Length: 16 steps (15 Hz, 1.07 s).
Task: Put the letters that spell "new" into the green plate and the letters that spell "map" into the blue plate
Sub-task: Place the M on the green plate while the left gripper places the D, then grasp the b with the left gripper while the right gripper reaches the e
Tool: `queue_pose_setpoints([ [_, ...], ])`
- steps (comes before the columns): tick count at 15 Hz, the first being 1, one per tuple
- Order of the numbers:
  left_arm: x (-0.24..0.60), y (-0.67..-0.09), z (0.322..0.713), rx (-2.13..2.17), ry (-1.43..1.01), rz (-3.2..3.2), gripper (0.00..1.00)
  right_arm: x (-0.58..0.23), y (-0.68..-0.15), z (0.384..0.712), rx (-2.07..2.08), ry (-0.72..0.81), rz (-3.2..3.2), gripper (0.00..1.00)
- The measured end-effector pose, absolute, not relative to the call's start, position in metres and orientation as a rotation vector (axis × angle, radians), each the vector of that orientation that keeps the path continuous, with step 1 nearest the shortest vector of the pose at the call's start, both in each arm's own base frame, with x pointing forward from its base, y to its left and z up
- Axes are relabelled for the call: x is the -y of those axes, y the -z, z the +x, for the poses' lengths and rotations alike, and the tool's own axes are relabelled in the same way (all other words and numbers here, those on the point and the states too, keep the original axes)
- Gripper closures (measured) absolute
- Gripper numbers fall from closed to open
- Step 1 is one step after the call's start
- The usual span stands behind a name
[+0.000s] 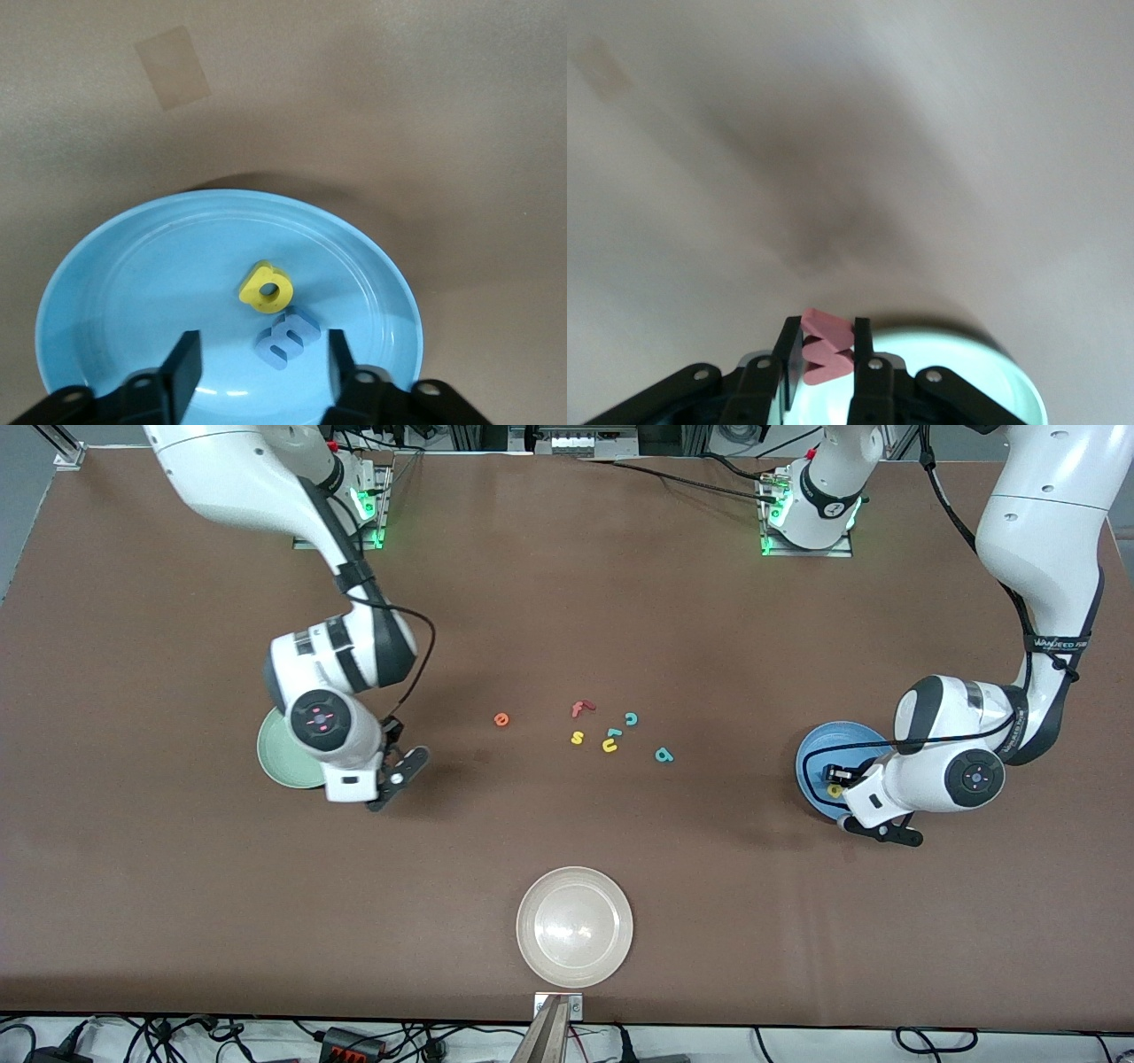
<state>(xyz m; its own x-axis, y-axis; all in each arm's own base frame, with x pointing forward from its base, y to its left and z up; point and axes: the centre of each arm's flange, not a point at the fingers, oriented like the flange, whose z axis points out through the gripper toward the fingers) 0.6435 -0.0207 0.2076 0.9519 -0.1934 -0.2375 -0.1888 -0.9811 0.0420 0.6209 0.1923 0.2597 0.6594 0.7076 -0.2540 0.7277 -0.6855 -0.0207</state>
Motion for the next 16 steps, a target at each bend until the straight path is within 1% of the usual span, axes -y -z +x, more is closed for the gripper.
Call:
queue_pose_setpoints([
  [2,0.023,-0.209,0.644,0.307,0.375,3.083,0.12,-0.155,-0.265,0.624,-1.128,0.419,2.822,0.73],
  [4,0.035,-0.215,0.644,0.328,0.361,3.076,0.0,-0.131,-0.267,0.619,-1.079,0.45,2.845,0.73],
  [7,0.075,-0.239,0.642,0.289,0.347,3.074,0.0,-0.111,-0.261,0.608,-1.044,0.487,2.861,0.73],
  [10,0.121,-0.258,0.634,0.08,0.351,3.085,0.0,-0.107,-0.237,0.596,-1.05,0.448,2.868,0.73],
  [12,0.156,-0.262,0.625,-0.08,0.358,3.09,0.0,-0.107,-0.221,0.586,-1.046,0.436,2.873,0.73],
  [16,0.215,-0.257,0.607,-0.371,0.375,3.104,0.0,-0.106,-0.208,0.576,-1.044,0.432,2.877,0.73],
])
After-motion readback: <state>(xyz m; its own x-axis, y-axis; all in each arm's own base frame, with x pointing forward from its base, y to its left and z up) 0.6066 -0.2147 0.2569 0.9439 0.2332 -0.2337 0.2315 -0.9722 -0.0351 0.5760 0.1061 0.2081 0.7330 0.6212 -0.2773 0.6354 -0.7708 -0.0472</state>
